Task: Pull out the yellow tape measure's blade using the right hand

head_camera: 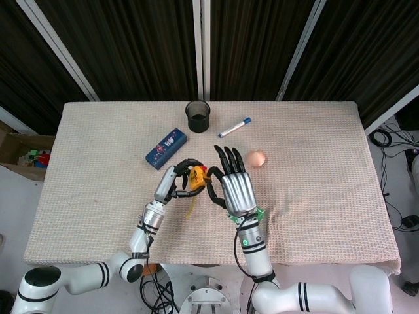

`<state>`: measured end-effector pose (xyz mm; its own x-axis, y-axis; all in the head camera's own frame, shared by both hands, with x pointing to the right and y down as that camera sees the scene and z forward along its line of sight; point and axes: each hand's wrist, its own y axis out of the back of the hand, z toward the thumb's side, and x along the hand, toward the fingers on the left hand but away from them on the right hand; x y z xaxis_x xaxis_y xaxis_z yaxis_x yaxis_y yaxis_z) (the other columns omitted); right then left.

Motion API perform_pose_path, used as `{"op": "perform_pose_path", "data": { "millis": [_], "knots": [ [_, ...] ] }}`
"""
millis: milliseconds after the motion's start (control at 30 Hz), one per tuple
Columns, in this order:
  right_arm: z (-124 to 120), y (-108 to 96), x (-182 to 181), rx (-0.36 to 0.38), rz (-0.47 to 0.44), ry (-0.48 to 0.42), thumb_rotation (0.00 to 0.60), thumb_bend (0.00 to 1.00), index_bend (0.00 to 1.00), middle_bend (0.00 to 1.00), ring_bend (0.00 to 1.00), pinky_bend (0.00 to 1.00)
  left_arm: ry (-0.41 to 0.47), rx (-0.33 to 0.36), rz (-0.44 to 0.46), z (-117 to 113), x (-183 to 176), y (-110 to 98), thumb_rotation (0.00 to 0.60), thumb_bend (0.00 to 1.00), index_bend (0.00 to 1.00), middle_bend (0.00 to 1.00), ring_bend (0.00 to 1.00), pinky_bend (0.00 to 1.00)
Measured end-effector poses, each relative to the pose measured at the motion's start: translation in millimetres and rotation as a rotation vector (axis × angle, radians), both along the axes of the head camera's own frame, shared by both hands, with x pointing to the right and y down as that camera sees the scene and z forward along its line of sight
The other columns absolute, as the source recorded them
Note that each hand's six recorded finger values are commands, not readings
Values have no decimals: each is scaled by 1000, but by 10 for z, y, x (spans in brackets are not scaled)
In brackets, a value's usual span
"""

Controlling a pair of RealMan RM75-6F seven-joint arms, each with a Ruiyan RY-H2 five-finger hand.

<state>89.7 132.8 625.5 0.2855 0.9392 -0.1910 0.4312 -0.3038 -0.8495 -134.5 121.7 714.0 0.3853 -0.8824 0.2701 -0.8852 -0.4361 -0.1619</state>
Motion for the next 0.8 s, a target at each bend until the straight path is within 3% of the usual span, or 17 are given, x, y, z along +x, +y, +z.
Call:
{"op": "perform_pose_path", "data": {
  "millis": [800],
  "knots": [
    [-60, -69, 35, 19, 21, -32, 600, 501, 586, 114, 0, 0, 6, -9, -4, 26, -30, 17, 600, 420, 680, 735, 646, 774]
  ]
}}
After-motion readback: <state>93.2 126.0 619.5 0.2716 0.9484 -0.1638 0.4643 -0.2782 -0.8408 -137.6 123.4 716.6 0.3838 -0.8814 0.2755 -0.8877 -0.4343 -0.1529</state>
